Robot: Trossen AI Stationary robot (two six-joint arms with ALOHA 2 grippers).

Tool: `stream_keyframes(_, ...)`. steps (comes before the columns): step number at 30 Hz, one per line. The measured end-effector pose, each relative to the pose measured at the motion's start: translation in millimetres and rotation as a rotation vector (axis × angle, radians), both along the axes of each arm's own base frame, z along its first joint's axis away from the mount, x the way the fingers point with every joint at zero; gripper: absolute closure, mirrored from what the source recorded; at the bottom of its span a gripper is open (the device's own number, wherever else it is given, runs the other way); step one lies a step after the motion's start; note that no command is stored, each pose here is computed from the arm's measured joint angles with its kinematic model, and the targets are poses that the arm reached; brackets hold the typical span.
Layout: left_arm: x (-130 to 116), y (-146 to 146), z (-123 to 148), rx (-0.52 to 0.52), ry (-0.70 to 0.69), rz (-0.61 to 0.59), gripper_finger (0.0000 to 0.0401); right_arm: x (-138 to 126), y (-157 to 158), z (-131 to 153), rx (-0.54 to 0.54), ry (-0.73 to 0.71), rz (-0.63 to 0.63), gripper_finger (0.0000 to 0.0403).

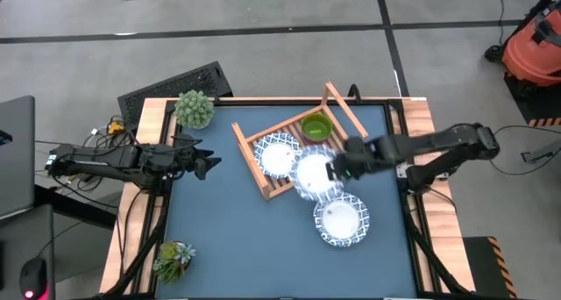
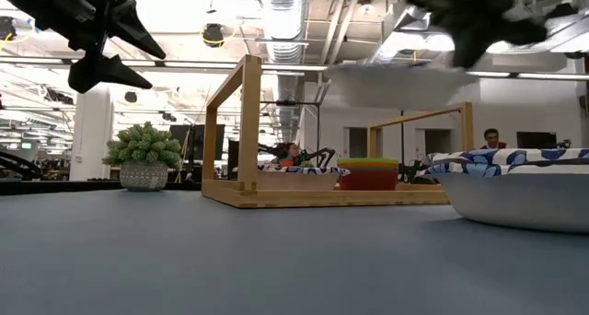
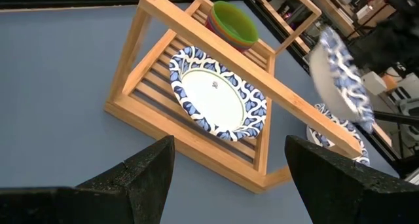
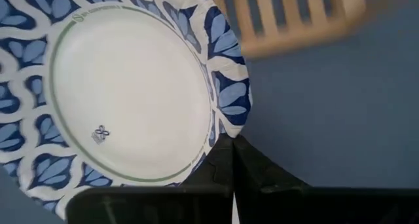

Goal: Place and stack bowls onto a shelf
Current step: Stack the blue patterned bowl on top of the blue patterned bowl on the shelf

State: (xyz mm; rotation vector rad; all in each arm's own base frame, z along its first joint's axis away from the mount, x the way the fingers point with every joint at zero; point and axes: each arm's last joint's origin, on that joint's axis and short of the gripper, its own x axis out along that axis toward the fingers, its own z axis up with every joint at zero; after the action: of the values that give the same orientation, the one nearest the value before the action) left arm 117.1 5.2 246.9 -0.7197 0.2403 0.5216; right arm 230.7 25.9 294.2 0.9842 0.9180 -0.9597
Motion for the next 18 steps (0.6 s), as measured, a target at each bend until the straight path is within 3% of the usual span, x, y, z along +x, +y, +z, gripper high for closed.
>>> stream_keyframes(6, -0.1, 0.2, -0.1, 0.000, -0.001, 0.009, 0.0127, 30.2, -59.8, -1.0, -0.092, -0.126, 0.076, 0.0387)
stream_keyframes(11, -0.3, 0.7, 0.0, -0.001, -0.005, 0.029, 0.0127, 47.5, -96.9, -10.1, -0.102, -0.183, 0.115, 0.0387)
stream_keyframes(18, -0.3, 0.8, -0.1, -0.012, -0.010, 0.036, 0.0127, 76.8, -114.4, -34.4, -0.056, -0.244, 0.172, 0.0387)
